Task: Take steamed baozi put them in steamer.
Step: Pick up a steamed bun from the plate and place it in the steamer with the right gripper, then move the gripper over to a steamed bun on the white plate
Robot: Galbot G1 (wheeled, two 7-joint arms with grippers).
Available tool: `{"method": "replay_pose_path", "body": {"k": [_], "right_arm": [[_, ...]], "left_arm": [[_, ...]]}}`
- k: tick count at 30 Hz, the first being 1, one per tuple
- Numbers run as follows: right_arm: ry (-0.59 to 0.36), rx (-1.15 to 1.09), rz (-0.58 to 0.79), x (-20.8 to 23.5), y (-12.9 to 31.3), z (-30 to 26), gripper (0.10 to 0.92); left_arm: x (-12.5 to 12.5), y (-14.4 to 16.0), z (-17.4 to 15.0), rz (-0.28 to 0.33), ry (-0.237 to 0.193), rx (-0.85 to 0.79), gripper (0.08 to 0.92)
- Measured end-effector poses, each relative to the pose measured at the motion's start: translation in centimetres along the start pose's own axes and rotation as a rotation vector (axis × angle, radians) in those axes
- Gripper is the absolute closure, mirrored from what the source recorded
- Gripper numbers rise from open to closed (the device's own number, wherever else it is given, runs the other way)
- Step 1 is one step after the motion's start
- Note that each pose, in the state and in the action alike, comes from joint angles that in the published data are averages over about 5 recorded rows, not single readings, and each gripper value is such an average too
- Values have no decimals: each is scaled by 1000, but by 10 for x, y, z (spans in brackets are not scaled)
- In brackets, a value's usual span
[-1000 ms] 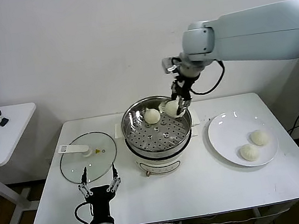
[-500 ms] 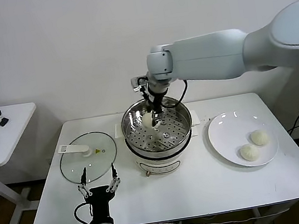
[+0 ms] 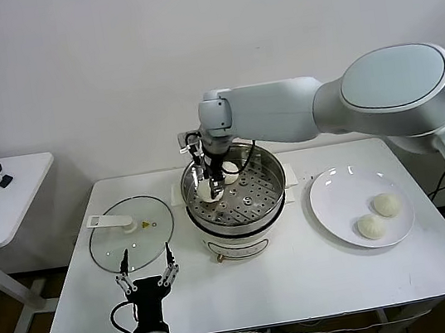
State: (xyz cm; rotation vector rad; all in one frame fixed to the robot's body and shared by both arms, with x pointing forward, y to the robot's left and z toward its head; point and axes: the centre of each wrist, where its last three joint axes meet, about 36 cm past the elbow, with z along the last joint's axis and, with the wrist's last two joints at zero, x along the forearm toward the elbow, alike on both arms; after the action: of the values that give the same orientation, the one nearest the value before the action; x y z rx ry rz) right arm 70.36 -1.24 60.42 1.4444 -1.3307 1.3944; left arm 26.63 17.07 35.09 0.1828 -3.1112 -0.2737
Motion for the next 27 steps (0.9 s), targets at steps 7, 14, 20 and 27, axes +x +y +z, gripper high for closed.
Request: {"method": "replay_pose_path", "body": {"k": [7, 14, 20, 27], "right_arm": [[-7, -4, 11, -3, -3, -3, 358], [-15, -12, 2, 3, -3, 1, 208], [-4, -12, -2, 25, 0, 13, 200], [25, -13, -7, 63, 7, 48, 200]], "left_arm": [[0, 0, 0, 0, -2, 0, 177], [0, 1, -3, 1, -7, 1, 177], [0, 1, -6, 3, -11, -3, 177], [3, -1, -8, 11, -12, -9, 177]]}}
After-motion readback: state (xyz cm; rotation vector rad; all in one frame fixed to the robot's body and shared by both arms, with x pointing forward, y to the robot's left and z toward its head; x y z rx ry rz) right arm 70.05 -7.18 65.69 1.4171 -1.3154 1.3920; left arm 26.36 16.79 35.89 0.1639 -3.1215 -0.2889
